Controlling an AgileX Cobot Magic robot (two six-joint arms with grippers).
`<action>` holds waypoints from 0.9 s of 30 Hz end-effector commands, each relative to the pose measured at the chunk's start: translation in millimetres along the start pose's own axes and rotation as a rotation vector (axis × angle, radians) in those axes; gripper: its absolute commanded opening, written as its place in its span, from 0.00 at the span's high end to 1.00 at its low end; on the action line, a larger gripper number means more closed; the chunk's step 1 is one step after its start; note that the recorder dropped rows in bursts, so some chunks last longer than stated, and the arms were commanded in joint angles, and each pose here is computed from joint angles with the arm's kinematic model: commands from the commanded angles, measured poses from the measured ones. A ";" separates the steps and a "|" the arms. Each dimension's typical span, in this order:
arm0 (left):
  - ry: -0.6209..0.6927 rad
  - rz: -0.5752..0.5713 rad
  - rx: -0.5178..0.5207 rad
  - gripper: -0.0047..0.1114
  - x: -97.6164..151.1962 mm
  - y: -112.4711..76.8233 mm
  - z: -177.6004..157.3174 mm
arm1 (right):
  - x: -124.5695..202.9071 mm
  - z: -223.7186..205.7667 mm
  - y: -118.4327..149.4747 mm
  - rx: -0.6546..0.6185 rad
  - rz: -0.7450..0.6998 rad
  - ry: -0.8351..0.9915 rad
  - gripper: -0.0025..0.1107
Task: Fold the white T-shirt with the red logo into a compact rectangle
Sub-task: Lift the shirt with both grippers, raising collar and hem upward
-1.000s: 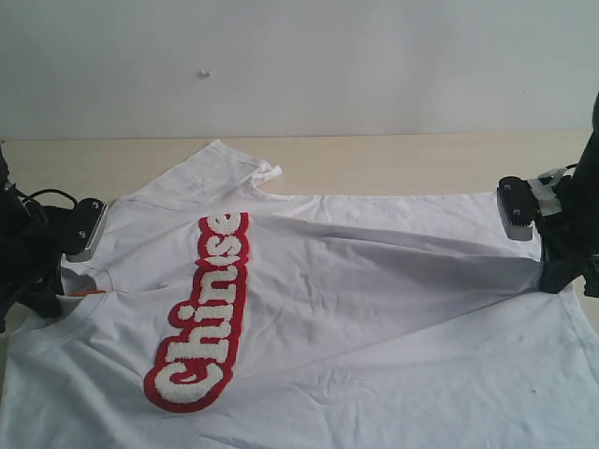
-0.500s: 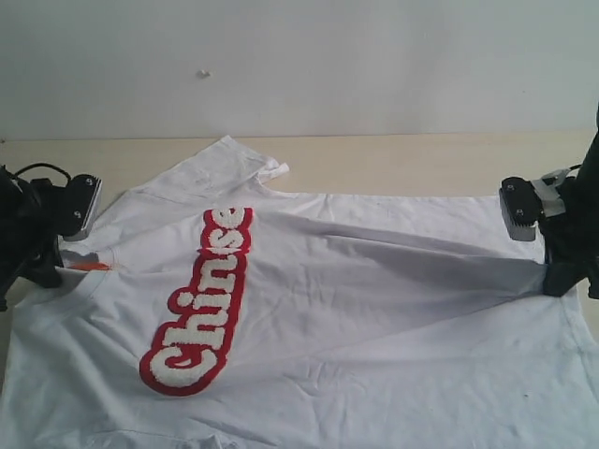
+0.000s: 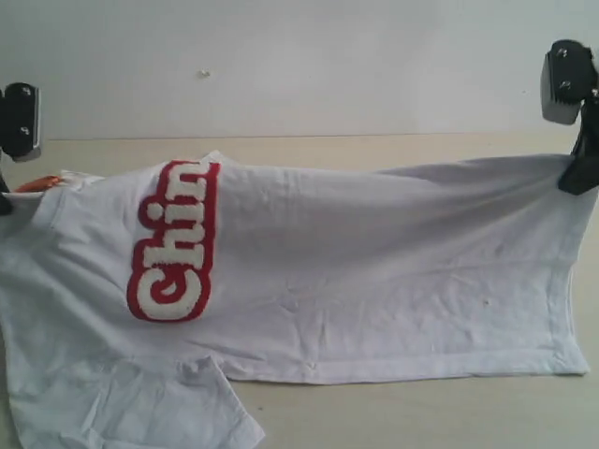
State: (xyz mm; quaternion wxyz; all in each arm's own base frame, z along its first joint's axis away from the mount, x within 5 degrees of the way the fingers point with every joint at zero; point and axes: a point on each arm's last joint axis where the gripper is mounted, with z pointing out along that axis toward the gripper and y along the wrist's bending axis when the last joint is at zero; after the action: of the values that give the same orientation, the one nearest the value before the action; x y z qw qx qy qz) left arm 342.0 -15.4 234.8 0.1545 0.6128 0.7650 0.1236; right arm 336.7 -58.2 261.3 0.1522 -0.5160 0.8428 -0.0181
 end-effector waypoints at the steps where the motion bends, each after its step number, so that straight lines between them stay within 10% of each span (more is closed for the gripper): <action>1: 0.006 -0.088 -0.082 0.96 8.6 -0.3 -39.6 | -11.2 -45.6 17.0 0.062 0.023 -0.100 0.98; 27: -0.085 -0.650 -0.640 0.96 49.2 -63.9 -232.7 | -23.0 -191.5 108.5 0.366 0.362 -0.421 0.98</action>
State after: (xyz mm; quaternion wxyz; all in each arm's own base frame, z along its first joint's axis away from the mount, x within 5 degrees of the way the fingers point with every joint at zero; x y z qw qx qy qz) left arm 197.2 14.3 411.7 0.3773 0.3014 0.8357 0.2616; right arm 211.6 -15.9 417.3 0.3781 -0.3304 0.8642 -0.0318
